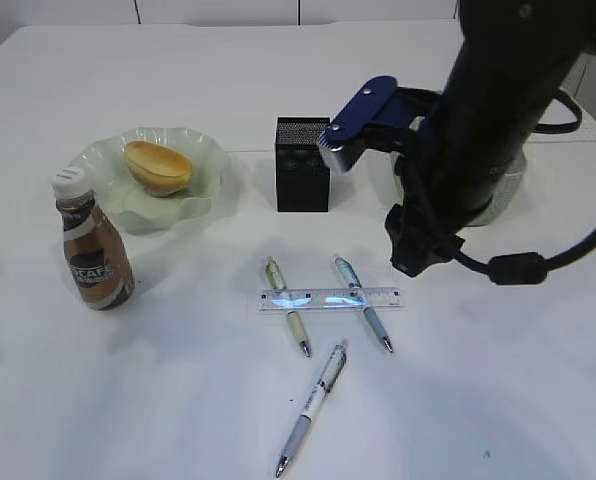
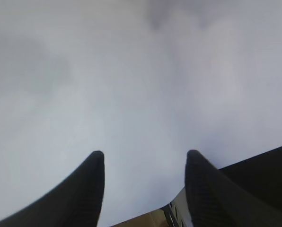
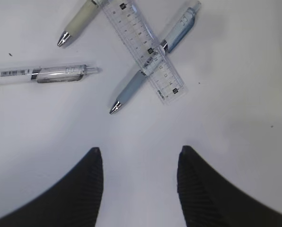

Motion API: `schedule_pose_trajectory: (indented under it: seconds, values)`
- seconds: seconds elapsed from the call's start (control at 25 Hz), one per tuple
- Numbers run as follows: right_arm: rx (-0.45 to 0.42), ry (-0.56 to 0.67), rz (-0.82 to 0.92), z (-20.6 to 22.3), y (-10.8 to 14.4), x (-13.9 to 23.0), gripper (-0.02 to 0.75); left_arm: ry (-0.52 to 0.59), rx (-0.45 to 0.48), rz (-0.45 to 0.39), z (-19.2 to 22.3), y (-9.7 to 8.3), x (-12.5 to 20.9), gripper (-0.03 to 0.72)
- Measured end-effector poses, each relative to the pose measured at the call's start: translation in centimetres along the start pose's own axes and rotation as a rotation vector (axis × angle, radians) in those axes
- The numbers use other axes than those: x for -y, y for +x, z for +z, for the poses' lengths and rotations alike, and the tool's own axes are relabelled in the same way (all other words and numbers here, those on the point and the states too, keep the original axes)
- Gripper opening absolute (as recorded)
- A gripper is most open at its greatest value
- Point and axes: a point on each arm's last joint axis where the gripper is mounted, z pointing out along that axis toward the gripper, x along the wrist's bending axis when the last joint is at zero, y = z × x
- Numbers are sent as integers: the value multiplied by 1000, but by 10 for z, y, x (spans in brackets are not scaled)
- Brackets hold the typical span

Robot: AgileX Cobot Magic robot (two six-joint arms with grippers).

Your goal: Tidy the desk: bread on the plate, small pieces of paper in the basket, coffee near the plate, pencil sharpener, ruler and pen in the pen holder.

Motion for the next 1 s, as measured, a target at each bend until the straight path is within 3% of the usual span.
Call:
schedule_pose_trajectory:
  seconds: [0.48, 0.64, 1.0]
  values:
    - [-76, 2, -406, 32, -14, -40, 406, -103, 2, -2, 0, 0, -9, 384]
    - [-122, -12, -457, 47, -11, -43, 406, -116, 2, -2, -1, 0, -11, 384]
    - [-139, -4, -490, 79, -13, -53, 415, -126, 3, -3, -1, 0, -11, 384]
